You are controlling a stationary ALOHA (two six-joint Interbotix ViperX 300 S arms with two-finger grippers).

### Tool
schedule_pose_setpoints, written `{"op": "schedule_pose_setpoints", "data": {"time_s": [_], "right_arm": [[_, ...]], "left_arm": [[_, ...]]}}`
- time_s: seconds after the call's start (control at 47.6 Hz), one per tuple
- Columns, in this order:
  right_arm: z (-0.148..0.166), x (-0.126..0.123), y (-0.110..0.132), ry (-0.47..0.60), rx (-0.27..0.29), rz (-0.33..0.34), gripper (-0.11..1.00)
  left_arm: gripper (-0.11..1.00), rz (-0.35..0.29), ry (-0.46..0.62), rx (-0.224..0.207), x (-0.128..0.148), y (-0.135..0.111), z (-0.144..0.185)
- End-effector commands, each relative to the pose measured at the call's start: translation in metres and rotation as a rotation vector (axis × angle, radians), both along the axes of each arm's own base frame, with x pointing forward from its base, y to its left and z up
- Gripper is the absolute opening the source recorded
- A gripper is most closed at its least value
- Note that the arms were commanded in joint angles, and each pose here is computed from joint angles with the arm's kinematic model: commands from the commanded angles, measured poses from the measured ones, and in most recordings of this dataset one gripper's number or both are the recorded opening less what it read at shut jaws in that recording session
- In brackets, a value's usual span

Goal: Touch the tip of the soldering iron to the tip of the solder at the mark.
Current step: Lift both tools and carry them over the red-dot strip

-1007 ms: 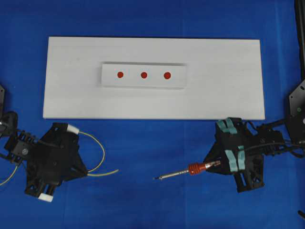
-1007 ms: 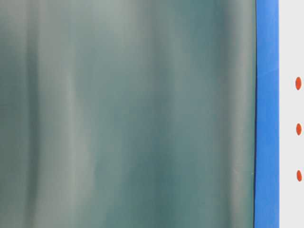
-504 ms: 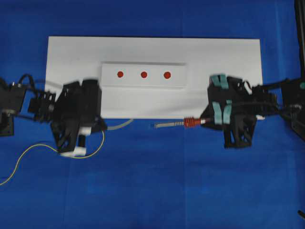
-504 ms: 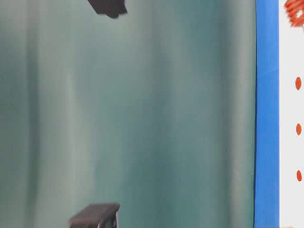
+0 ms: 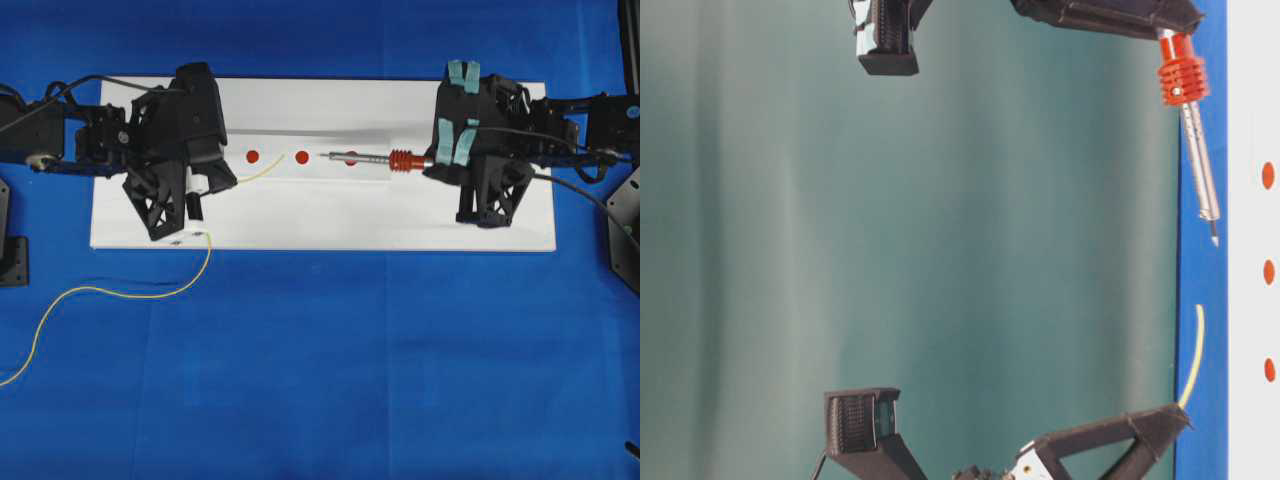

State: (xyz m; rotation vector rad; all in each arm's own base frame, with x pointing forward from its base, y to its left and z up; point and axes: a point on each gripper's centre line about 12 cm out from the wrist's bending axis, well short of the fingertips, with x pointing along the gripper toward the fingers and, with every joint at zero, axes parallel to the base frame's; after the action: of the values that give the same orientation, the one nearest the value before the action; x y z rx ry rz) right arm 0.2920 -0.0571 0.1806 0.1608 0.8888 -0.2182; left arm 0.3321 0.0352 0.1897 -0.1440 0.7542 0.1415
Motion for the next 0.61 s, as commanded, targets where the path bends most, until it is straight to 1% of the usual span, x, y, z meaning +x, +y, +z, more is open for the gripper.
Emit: {"op": "schedule_pose_setpoints", "data": {"time_s": [0.0, 0.252, 0.588], "right_arm": [[0.015, 0.005, -0.006, -0.043, -0.026, -0.003, 0.06], [0.016, 0.006, -0.007, -0.044, -0.028, -0.004, 0.06], [0.015, 0.006, -0.007, -0.043, -0.027, -0.006, 0.06]], "left_arm": [[0.03, 0.008, -0.03, 0.011, 0.005, 0.005, 0.01], [0.03, 0.016, -0.009, 0.012, 0.003, 0.009, 0.008], [0.03, 0.034, 0.055, -0.018, -0.006, 0.007, 0.001]]}}
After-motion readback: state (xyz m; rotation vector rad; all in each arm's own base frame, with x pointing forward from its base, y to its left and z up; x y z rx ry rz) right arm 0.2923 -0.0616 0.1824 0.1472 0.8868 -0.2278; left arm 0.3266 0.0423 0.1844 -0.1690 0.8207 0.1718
